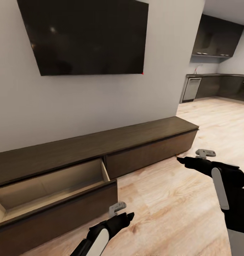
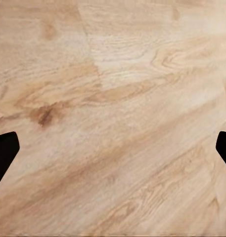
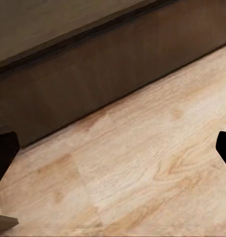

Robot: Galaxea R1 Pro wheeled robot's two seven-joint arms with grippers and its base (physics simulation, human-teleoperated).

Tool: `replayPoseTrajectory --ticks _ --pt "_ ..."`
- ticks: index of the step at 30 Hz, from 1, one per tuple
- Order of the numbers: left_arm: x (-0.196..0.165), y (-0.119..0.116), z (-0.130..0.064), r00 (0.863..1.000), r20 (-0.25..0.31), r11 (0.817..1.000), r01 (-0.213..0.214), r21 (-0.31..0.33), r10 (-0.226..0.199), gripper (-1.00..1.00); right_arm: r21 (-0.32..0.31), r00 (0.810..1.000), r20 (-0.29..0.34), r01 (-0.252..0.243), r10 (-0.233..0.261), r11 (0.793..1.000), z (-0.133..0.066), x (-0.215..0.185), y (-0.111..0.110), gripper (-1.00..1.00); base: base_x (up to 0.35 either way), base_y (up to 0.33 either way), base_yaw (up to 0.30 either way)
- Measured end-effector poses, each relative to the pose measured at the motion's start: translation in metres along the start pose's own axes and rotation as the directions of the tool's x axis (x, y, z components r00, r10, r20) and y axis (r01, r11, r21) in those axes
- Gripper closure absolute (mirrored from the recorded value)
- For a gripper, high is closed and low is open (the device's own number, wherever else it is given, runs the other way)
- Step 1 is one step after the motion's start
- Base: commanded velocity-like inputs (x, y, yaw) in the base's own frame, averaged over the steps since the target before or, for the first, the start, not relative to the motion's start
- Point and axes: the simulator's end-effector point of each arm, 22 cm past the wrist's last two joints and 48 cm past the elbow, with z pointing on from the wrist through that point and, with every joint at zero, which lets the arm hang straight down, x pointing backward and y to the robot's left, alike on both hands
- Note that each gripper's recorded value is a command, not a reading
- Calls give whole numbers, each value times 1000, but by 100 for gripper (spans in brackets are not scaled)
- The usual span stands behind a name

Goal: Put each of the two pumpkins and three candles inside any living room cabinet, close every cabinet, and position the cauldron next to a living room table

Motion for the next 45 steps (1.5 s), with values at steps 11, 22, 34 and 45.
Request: replayPoseTrajectory --ticks 11,22,34,45 --pt "-23 -4 11 995 -48 994 -90 -67 87 -100 -1 997 -53 52 -52 999 -8 24 -31 -100 0 0 -278" --pt "-43 -2 21 990 -76 988 -123 -97 116 -100 -61 997 -58 54 -58 997 -10 27 -22 -100 0 0 -278" --pt "-55 -26 20 973 -62 969 -228 -92 223 -100 -30 996 -43 80 -81 996 -15 13 -41 -100 0 0 -246" --pt "-141 -66 16 967 45 966 -247 -79 251 -100 -42 997 -33 65 -67 997 -15 10 -36 -100 0 0 -172"
